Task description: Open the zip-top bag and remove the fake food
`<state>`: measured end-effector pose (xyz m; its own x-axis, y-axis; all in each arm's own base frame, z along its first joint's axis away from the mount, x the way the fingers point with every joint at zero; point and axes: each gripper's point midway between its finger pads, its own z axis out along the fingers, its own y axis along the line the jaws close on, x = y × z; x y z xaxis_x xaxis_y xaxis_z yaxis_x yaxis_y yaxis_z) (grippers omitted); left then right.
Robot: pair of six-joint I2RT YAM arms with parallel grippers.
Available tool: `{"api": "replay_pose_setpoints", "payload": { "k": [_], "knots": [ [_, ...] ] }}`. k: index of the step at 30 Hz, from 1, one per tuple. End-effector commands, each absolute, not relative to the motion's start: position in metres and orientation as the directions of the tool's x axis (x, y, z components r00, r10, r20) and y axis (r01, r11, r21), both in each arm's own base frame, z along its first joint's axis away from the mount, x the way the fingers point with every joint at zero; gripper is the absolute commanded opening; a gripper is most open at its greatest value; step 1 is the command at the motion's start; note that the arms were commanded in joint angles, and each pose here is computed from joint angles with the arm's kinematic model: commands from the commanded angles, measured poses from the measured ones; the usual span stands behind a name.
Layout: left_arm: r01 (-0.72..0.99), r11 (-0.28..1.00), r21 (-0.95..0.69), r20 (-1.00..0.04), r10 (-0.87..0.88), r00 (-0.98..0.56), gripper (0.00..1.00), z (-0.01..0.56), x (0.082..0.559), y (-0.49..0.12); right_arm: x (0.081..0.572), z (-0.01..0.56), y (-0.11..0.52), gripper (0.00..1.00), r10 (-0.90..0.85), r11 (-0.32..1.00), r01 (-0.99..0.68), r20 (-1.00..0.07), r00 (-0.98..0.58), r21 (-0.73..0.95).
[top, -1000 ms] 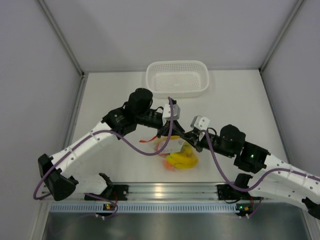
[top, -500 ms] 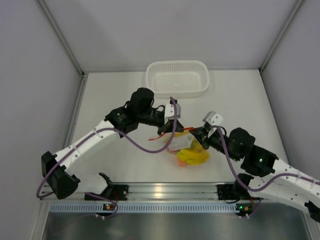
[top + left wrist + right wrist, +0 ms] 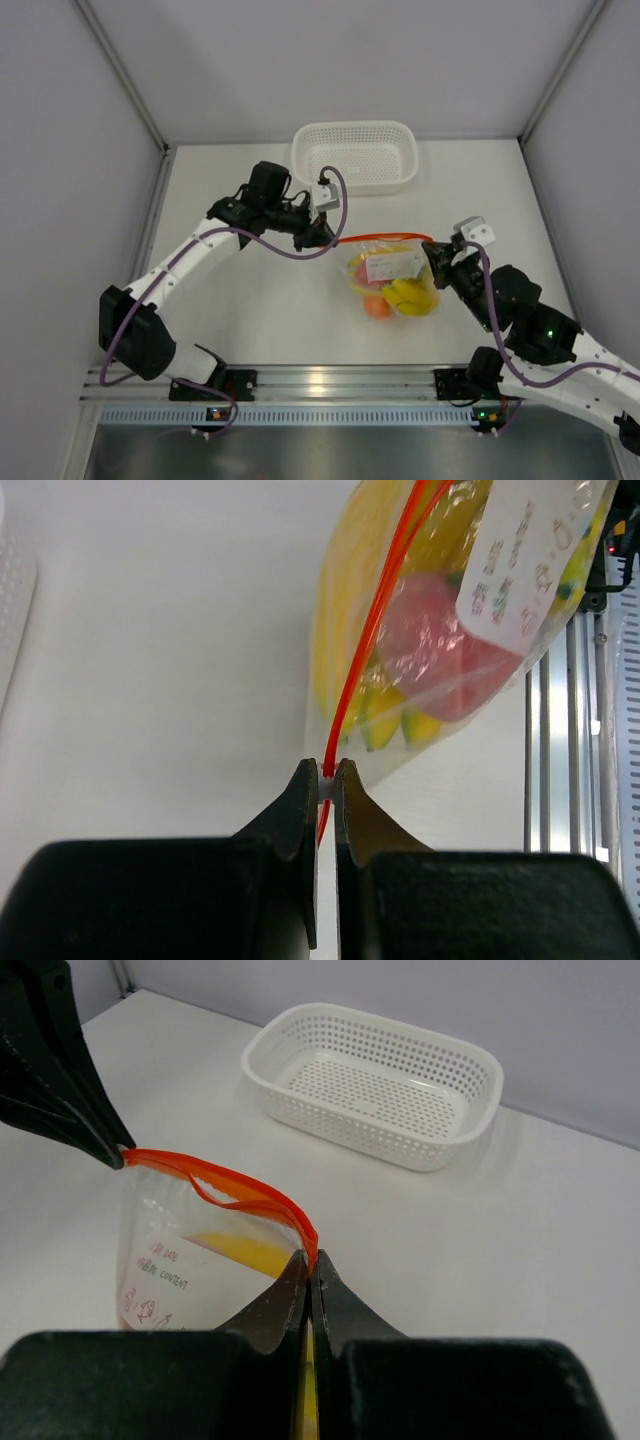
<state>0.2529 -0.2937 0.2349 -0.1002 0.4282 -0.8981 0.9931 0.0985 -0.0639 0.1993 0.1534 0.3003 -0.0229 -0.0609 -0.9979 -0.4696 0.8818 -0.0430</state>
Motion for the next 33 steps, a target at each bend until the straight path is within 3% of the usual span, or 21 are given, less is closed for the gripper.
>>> {"api": "replay_pose_setpoints", "payload": {
  "k": [1,11,15,16,19,33],
  "knots": [
    [0.99,0.134,-0.042,-0.892,0.442,-0.098,0.0,0.237,0.267,-0.275,0.206,0.337,0.113,0.0,0.048,0.953,-0.302,-0.998,0.038,0.035],
    [0.979,0.192,-0.063,-0.876,0.459,-0.146,0.0,0.229,0.274,-0.264,0.2,0.332,0.133,0.0,0.092,0.916,-0.394,-0.996,0.021,0.076],
    [0.981,0.179,-0.08,-0.887,0.436,-0.152,0.3,0.238,0.269,-0.267,0.186,0.331,0.159,0.0,0.109,0.833,-0.549,-0.993,0.045,0.067],
    [0.983,0.163,-0.084,-0.892,0.427,-0.147,0.44,0.241,0.266,-0.269,0.184,0.33,0.163,0.0,0.114,0.818,-0.571,-0.992,0.048,0.067],
    [0.987,0.108,-0.118,-0.911,0.384,-0.151,0.57,0.257,0.258,-0.28,0.18,0.317,0.175,0.0,0.09,0.785,-0.618,-0.995,0.038,0.047],
    [0.995,0.015,-0.097,-0.927,0.364,-0.096,0.54,0.268,0.255,-0.344,0.161,0.302,0.201,0.0,0.008,0.657,-0.753,-0.999,0.044,-0.028]
  ]
}}
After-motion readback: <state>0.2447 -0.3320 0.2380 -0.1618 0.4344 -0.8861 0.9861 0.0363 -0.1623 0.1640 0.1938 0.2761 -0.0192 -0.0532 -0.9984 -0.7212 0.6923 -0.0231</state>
